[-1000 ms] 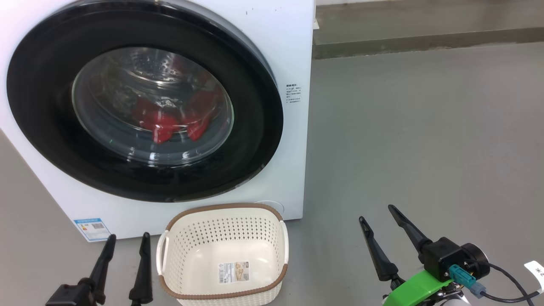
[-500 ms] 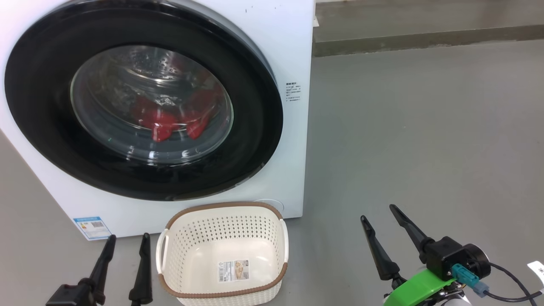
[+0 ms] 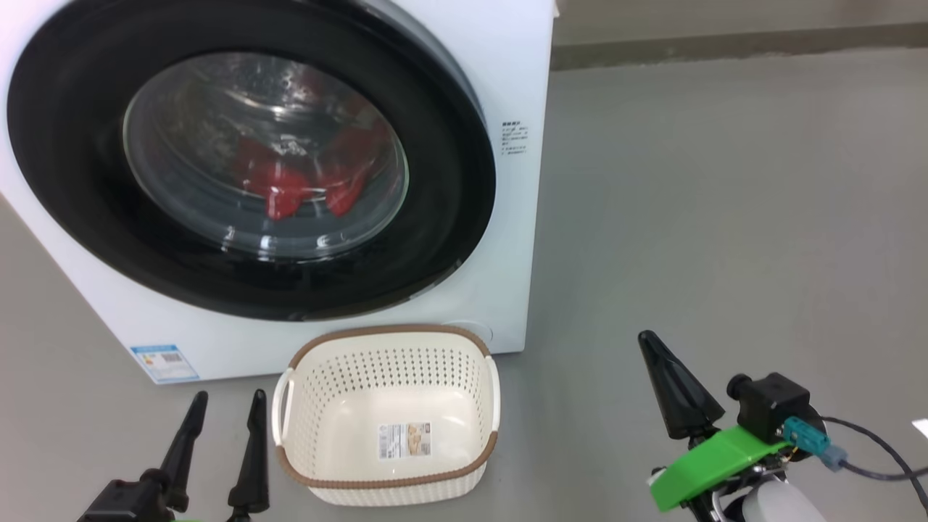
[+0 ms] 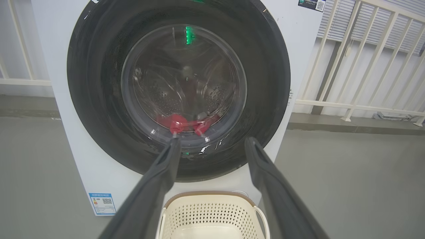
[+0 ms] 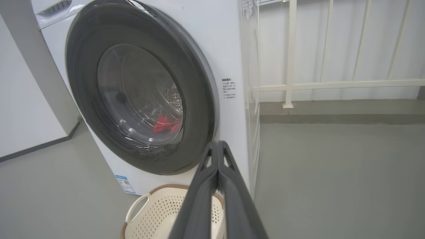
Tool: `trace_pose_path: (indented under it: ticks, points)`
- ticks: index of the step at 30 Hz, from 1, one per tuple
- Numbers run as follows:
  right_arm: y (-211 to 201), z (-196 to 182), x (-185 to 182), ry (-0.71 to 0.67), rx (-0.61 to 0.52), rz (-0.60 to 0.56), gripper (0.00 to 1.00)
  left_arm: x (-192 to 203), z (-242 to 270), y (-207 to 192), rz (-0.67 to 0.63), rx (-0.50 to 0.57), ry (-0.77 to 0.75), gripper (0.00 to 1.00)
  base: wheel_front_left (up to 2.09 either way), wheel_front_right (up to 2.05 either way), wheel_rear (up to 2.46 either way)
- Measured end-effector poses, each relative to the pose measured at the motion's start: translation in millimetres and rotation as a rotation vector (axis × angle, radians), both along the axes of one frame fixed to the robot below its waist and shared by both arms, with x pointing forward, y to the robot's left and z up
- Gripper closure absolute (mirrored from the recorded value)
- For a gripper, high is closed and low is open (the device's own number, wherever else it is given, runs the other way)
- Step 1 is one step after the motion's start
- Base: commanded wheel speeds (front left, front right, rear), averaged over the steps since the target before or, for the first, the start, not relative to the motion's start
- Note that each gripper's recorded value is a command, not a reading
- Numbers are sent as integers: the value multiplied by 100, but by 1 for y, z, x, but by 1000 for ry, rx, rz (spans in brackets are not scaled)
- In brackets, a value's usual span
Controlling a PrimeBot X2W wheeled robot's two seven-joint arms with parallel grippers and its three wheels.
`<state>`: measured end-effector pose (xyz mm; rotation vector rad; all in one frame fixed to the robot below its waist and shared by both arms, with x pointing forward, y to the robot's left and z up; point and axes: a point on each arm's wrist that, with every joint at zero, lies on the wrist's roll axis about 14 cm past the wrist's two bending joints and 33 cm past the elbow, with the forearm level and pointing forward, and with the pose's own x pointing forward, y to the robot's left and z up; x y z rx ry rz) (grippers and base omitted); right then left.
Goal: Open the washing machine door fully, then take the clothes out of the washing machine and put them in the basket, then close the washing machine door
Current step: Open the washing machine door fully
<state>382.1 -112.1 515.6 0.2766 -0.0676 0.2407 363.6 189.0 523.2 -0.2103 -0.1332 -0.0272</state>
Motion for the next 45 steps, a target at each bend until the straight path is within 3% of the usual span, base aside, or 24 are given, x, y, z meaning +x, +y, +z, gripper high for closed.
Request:
trace_pose_path:
  ticks: [15, 23, 30, 45]
  points:
    - [19, -11, 50, 92, 175, 40, 100, 14, -4, 6, 13, -5, 9, 0, 0, 0, 0]
    - [22, -3, 93, 115, 364, 21, 100, 30, -5, 10, 22, -8, 9, 0, 0, 0, 0]
    - [29, 2, 131, 161, 596, 18, 100, 40, -4, 13, 31, 2, 1, 0, 0, 0, 0]
    - [59, 12, 196, 302, 858, 170, 100, 55, -26, 27, 66, 16, 57, 0, 0, 0, 0]
